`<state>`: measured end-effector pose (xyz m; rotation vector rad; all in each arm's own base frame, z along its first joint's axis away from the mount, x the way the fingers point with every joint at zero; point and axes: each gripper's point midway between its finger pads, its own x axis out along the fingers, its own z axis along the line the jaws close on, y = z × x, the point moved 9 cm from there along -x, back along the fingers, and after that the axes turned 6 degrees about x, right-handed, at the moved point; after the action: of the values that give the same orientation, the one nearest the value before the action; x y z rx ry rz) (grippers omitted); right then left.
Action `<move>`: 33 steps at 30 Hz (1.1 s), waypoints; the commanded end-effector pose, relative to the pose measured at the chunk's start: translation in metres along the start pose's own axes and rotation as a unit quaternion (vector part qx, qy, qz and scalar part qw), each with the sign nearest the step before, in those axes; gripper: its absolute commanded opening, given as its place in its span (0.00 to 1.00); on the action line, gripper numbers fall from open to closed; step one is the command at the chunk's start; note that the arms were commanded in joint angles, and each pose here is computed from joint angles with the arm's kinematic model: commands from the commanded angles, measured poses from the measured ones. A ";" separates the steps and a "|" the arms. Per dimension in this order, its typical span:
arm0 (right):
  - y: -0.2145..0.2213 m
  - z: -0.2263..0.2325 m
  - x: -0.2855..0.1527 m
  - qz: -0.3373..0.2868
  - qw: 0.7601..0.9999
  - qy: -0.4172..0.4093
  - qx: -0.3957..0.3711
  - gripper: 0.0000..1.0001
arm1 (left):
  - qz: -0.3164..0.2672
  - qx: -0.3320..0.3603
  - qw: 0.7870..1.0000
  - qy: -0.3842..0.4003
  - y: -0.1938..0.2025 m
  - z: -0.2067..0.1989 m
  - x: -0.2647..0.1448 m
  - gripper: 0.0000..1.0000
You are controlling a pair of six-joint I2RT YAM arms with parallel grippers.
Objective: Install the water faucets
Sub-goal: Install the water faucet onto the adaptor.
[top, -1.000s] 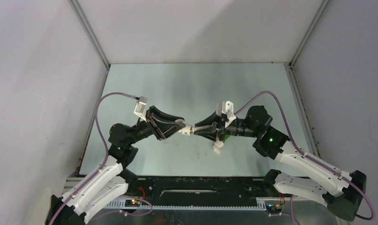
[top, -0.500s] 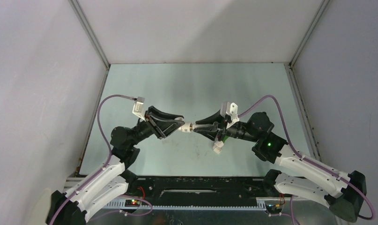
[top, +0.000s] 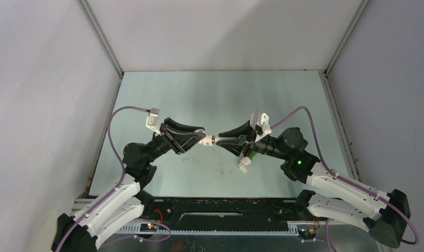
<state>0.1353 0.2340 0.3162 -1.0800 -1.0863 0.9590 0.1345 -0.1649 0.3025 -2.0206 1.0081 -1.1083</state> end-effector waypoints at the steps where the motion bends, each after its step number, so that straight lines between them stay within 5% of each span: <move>1: -0.008 -0.003 0.006 -0.035 0.998 0.028 0.035 0.00 | 0.002 0.001 0.999 0.045 -0.001 -0.012 -0.001 0.00; 14: -0.011 0.004 0.010 -0.058 0.965 0.063 0.247 0.00 | -0.001 0.008 0.999 0.042 -0.001 -0.012 -0.003 0.00; 18: -0.009 0.005 0.014 -0.023 0.956 0.074 0.284 0.00 | 0.001 0.011 0.999 0.041 0.000 -0.013 -0.004 0.00; 23: -0.008 0.003 0.021 0.036 0.937 0.099 0.333 0.00 | 0.000 0.014 0.999 0.039 -0.001 -0.013 -0.004 0.00; 33: -0.005 -0.004 0.025 0.026 0.882 0.136 0.450 0.00 | -0.001 0.019 0.999 0.031 0.001 -0.013 -0.007 0.00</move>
<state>0.1381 0.2491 0.3243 -0.5578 -0.4313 1.1399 0.1394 -0.1585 0.2996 -2.0799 0.9065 -1.0649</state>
